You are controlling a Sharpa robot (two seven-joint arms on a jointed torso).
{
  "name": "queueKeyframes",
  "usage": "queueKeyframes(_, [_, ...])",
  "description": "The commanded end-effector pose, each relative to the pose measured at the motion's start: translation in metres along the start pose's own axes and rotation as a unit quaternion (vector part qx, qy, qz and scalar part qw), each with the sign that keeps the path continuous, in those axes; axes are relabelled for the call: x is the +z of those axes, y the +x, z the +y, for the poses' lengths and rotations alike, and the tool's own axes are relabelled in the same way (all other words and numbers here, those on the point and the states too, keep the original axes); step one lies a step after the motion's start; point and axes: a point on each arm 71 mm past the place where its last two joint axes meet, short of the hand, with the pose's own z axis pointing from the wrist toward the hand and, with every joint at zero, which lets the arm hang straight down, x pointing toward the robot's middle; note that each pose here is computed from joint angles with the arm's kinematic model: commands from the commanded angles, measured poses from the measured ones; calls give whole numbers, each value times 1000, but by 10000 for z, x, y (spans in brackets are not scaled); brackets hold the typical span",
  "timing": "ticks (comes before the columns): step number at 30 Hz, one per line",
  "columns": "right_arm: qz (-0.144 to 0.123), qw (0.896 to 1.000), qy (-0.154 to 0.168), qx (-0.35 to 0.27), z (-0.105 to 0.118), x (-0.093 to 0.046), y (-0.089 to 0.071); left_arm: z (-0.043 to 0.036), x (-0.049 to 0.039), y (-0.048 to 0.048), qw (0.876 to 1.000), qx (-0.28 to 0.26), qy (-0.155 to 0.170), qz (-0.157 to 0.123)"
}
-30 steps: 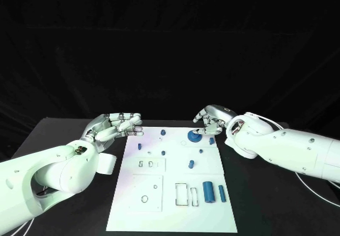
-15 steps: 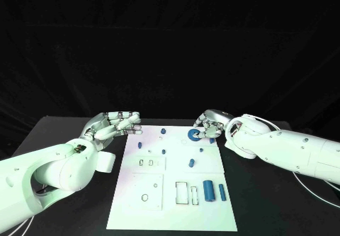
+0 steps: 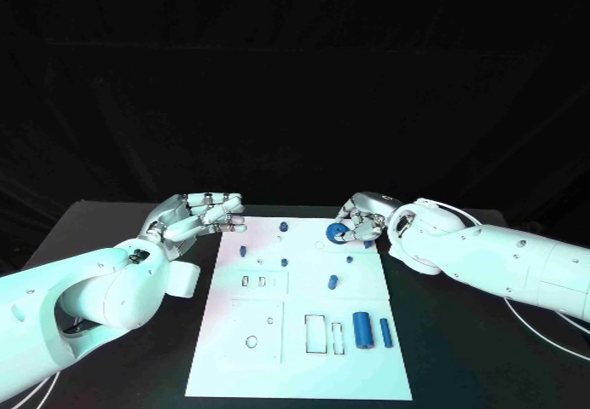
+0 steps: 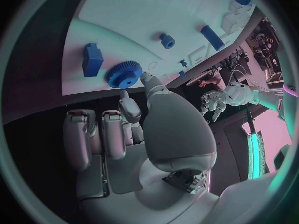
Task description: Assemble the parts on the task board
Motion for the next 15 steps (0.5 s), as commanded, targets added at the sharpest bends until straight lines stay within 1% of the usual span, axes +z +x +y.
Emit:
queueKeyframes(1, [18, 1000, 4, -19, -15, 12, 30, -5, 8, 26, 1000, -5, -1, 12])
queueKeyframes(8, [27, 999, 5, -24, -8, 22, 49, -1, 10, 22, 1000, -5, -3, 11])
queueKeyframes(15, [29, 999, 10, -26, -29, 23, 49, 0, 10, 18, 1000, -4, -4, 10])
